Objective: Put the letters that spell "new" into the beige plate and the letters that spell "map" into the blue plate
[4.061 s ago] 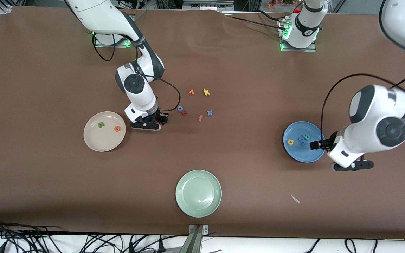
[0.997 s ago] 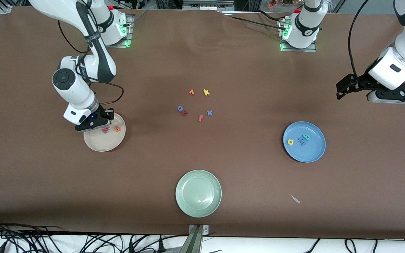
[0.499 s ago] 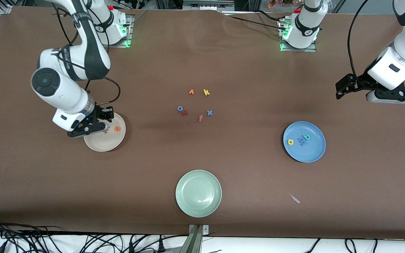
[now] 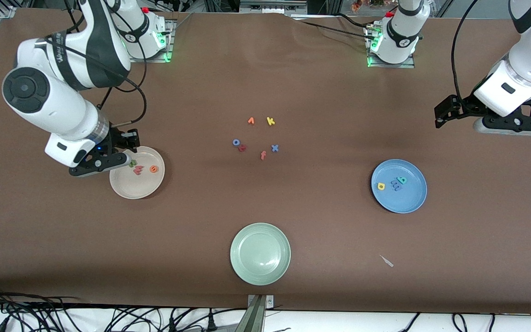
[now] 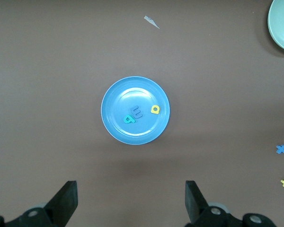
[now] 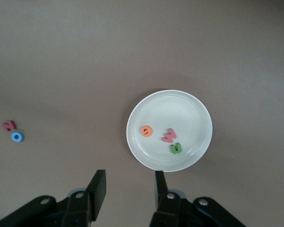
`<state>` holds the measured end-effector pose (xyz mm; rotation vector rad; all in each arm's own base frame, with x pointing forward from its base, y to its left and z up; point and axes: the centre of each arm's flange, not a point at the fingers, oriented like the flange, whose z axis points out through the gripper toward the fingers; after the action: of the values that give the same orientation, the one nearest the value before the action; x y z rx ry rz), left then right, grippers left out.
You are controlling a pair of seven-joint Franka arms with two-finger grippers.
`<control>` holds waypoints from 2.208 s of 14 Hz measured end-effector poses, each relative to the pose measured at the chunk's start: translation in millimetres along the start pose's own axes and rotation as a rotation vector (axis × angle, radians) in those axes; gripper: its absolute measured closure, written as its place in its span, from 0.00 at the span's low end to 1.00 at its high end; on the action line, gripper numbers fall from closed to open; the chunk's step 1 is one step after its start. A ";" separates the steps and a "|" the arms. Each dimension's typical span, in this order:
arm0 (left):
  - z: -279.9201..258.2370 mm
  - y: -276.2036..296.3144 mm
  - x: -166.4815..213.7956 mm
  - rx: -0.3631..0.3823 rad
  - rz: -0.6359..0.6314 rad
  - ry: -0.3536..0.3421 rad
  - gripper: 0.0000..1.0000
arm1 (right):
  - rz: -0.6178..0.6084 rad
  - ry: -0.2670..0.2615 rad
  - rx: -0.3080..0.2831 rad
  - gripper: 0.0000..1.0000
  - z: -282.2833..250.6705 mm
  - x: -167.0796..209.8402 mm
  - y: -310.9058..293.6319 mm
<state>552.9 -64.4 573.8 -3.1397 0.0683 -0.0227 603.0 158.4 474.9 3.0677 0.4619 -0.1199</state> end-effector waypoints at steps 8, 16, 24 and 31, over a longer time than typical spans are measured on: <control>-0.1 -0.9 0.0 0.000 -0.002 0.000 0.00 | -0.040 0.043 0.004 0.00 -44.7 0.6 -17.6; 0.0 -1.8 0.0 0.000 -0.003 -0.001 0.00 | 0.011 0.094 0.011 0.00 -128.4 -55.1 32.8; 0.0 -2.6 0.0 0.000 -0.005 -0.001 0.00 | 0.079 0.036 0.018 0.00 -119.1 -62.7 55.7; 0.0 -2.6 0.0 0.000 -0.005 -0.001 0.00 | 0.083 0.023 0.019 0.00 -118.0 -63.6 52.4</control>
<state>553.0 -61.8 573.9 -3.1398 0.0608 -0.0208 566.2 95.4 599.0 3.1041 0.3361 -0.0875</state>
